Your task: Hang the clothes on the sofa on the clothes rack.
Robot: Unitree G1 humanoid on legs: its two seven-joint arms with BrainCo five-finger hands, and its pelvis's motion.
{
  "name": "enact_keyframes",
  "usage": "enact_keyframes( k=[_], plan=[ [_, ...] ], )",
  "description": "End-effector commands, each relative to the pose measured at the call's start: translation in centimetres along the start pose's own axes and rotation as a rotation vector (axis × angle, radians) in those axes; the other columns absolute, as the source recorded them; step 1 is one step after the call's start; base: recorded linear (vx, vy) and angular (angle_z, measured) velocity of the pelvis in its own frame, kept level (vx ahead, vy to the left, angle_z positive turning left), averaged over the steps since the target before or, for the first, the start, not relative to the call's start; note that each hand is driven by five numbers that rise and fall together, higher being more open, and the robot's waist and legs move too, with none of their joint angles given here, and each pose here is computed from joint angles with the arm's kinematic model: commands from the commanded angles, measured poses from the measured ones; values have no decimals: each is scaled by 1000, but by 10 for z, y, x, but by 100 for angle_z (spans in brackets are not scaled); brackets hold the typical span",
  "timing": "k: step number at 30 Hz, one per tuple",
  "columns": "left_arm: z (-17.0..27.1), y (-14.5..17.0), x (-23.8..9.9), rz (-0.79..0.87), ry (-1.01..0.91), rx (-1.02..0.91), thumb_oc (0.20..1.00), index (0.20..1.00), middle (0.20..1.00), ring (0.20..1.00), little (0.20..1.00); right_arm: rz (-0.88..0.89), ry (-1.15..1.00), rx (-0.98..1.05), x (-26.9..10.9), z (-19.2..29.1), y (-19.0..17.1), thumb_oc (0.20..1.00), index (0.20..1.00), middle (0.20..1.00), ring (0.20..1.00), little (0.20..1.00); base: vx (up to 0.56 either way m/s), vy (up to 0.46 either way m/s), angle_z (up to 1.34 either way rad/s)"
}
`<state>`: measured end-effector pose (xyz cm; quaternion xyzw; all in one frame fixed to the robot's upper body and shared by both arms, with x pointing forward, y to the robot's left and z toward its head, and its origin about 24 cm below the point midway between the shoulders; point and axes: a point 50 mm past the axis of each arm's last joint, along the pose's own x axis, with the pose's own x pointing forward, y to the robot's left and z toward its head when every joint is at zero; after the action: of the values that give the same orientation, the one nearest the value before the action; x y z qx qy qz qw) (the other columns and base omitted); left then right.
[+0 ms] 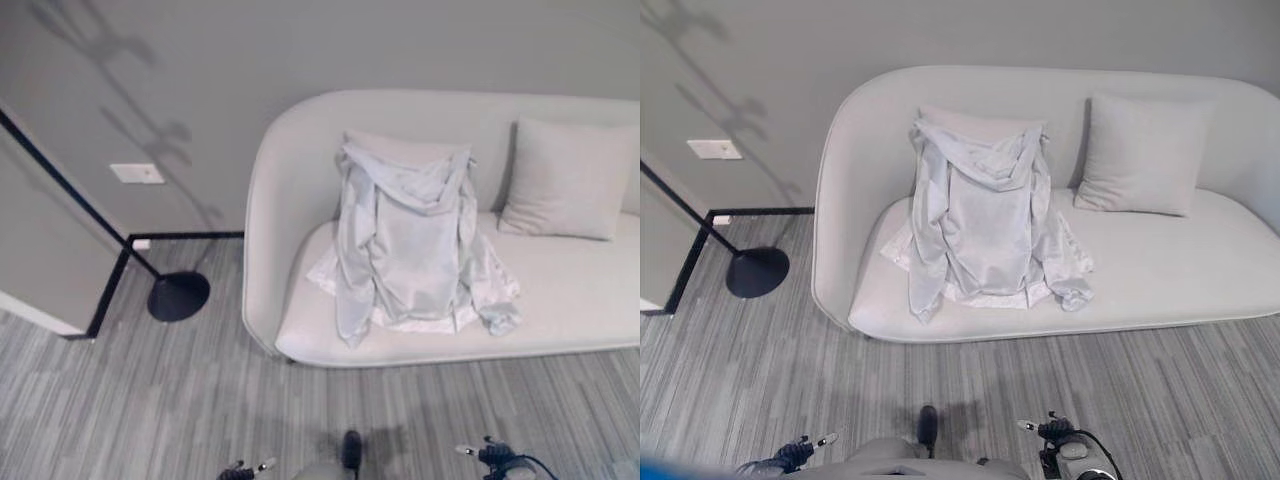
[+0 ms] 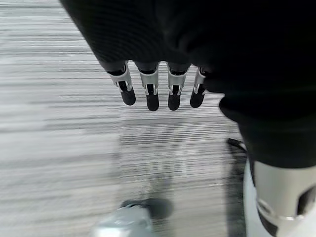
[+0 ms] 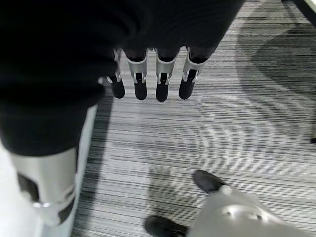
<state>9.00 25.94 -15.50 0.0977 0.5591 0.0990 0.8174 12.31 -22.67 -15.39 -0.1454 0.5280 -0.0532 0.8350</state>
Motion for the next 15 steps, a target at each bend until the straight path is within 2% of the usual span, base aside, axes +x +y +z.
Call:
enact_keyframes(
  k=[1, 6, 12, 15],
  plan=[
    [5, 7, 1, 25, -12, 6, 1000, 1000, 1000, 1000, 1000, -23, -92, -30, 2, 25, -11, 1000, 1000, 1000, 1000, 1000, 206, -28, 11],
    [12, 6, 2, 29, -31, 40, 1000, 1000, 1000, 1000, 1000, -52, -91, -17, 3, 28, -20, 1000, 1000, 1000, 1000, 1000, 281, -240, 5],
    [22, -1, 3, 30, -61, 76, 1000, 1000, 1000, 1000, 1000, -92, -25, -51, 2, 10, -29, 1000, 1000, 1000, 1000, 1000, 444, -561, 54],
    [22, -3, 3, 24, -61, 65, 1000, 1000, 1000, 1000, 1000, -102, -31, -44, 2, 11, -33, 1000, 1000, 1000, 1000, 1000, 172, -344, 80]
  ],
)
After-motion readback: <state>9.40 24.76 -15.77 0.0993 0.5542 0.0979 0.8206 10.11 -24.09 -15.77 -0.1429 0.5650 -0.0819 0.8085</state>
